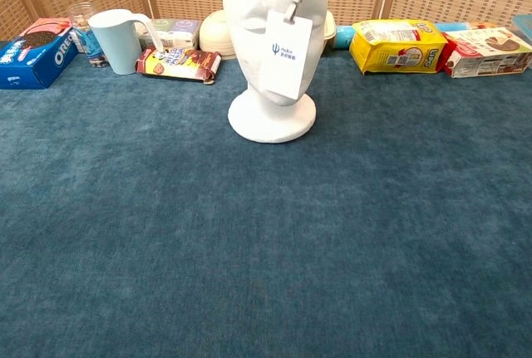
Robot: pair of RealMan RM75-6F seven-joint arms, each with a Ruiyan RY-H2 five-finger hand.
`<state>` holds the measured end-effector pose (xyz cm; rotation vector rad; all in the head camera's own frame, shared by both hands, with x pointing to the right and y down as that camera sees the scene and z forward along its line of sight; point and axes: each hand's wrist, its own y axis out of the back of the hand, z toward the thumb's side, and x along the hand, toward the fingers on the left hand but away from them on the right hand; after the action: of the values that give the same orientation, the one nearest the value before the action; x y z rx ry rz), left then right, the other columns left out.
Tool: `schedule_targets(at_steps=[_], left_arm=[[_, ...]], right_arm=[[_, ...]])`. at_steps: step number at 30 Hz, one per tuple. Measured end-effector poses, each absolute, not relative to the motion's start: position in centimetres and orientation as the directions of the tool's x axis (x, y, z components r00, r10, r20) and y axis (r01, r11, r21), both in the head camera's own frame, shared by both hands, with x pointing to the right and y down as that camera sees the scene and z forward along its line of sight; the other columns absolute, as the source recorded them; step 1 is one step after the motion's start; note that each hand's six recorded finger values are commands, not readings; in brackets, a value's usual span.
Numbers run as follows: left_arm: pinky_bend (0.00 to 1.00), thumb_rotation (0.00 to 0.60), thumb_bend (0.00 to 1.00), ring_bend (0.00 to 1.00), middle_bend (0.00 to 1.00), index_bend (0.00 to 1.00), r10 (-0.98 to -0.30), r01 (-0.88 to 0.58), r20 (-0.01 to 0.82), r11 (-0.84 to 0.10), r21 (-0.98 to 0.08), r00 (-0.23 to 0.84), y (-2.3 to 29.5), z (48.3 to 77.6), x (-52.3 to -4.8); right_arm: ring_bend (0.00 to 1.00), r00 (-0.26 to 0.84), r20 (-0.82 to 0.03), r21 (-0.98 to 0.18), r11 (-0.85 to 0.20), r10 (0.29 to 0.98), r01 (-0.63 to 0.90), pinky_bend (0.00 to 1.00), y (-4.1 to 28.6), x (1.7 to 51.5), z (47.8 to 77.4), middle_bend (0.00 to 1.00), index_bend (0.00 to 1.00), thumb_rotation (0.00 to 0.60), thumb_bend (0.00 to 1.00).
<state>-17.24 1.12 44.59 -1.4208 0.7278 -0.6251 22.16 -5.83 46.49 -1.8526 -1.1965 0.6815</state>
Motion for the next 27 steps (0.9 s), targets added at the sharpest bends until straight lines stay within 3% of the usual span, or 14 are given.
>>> schedule_targets(at_steps=[27], left_arm=[[1.00, 0.567, 0.48, 1.00, 1.00, 0.61, -0.794, 0.077, 0.005, 0.053, -0.996, 0.607, -1.2, 47.2, -18.2]], right_arm=[[1.00, 0.408, -0.043, -0.861, -0.241, 0.912, 0.448, 1.00, -8.1, 19.7, 49.2, 1.00, 0.81, 0.600, 0.48]])
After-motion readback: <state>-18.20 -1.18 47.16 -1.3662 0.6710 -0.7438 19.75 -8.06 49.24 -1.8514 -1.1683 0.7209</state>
